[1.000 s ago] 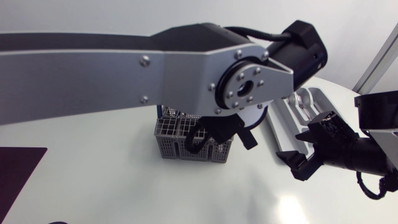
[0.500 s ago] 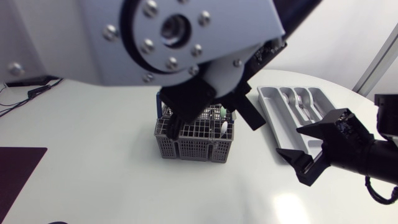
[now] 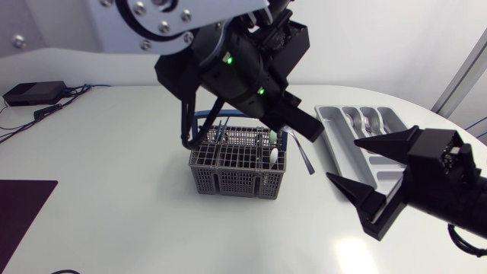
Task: Unload the cutlery basket into the drawer organizer.
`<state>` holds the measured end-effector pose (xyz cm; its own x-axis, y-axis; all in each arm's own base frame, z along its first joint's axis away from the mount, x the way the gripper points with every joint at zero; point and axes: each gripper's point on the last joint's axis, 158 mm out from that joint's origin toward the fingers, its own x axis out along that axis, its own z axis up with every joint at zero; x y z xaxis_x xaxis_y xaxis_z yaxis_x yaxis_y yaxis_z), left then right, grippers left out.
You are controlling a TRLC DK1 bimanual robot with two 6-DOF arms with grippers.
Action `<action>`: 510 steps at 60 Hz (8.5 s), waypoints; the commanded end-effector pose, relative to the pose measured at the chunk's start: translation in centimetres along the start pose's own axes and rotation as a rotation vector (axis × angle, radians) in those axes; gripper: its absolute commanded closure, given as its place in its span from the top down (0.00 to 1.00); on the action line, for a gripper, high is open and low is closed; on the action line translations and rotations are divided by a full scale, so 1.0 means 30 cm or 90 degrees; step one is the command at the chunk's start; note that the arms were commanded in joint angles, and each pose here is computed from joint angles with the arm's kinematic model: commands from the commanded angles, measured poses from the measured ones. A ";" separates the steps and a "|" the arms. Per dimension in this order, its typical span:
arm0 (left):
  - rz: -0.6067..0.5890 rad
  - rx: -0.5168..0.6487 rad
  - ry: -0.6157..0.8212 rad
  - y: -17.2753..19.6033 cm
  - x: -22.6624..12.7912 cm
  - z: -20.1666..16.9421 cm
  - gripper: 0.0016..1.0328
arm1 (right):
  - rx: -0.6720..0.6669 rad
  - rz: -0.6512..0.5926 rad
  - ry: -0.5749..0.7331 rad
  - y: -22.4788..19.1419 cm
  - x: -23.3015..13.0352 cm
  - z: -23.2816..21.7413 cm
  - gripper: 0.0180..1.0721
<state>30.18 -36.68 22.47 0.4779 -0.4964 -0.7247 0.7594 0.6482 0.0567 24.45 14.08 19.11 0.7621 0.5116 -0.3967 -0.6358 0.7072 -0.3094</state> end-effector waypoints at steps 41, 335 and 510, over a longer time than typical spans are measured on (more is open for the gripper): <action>-0.056 -0.069 0.006 0.005 0.089 0.019 0.07 | -0.017 -0.024 0.023 0.046 0.228 0.103 0.30; -0.129 -0.153 0.197 0.039 0.394 -0.277 0.47 | -0.285 0.003 0.163 -0.477 -0.013 -0.503 0.76; -0.041 -0.113 0.054 0.070 0.329 -0.253 0.52 | -0.288 0.028 0.128 -0.269 -0.019 -0.492 0.77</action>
<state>32.16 -35.36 9.74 0.3673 -0.4877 -0.7920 0.7076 0.6991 -0.1023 27.81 0.39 9.82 0.7328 0.3879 -0.5590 -0.6795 0.3732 -0.6316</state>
